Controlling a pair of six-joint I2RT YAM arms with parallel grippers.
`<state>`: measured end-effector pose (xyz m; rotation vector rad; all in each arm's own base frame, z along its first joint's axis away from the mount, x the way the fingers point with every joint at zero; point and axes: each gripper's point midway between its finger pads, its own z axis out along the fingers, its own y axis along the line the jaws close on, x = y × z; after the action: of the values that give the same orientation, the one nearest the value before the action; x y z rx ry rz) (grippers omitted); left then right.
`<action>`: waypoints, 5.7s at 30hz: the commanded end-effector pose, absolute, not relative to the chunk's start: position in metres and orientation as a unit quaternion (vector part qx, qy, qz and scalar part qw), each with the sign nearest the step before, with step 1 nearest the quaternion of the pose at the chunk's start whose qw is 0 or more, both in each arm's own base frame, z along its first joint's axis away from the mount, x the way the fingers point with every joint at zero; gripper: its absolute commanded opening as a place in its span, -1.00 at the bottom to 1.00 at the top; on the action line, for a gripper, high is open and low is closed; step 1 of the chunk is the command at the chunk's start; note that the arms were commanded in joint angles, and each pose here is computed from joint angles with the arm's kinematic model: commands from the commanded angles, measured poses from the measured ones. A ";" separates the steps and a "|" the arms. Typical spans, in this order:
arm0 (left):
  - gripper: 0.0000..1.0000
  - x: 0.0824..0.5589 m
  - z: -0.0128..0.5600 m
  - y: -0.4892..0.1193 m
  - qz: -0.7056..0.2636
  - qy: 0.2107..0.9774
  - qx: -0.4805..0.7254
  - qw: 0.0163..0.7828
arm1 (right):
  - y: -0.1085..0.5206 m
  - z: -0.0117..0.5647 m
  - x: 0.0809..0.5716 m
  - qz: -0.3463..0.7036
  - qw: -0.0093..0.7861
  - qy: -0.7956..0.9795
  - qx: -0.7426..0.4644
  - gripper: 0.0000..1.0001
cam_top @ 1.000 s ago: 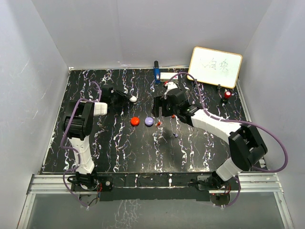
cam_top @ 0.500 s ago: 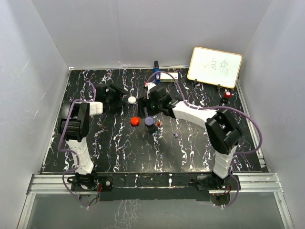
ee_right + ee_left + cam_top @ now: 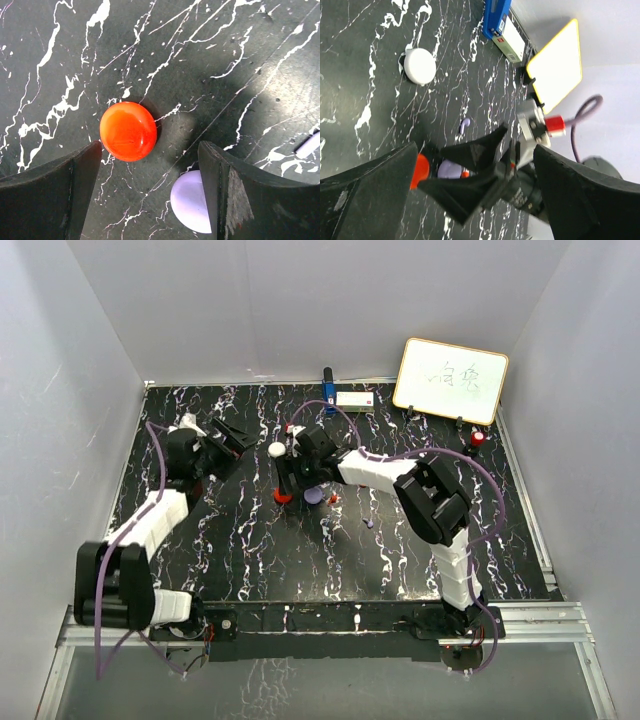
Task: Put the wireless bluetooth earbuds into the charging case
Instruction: Pick up the charging case at the center of the board.
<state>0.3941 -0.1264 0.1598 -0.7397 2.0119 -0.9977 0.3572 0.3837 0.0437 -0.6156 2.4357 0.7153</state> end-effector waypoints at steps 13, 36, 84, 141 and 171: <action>0.97 0.310 0.174 -0.106 -0.319 0.832 -0.247 0.381 | 0.439 0.067 0.295 0.328 0.237 0.879 -0.251 0.50; 0.82 0.294 0.143 -0.110 -0.343 0.821 -0.292 0.350 | 0.418 0.089 0.347 0.273 0.309 0.879 -0.241 0.51; 0.79 0.298 0.146 -0.092 -0.354 0.807 -0.314 0.354 | 0.435 0.081 0.354 0.222 0.342 0.853 -0.326 0.53; 0.32 0.318 0.148 -0.132 -0.515 0.784 -0.232 0.256 | 0.406 0.145 0.351 0.343 0.459 0.733 -0.367 -0.85; -0.04 0.336 0.157 -0.196 -0.556 0.778 -0.136 0.257 | 0.400 0.192 0.340 0.420 0.438 0.696 -0.383 -0.95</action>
<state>0.3316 -0.1858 0.1404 -0.4549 2.1467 -1.4707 0.3356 0.3907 0.1418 -0.9473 1.8731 1.0199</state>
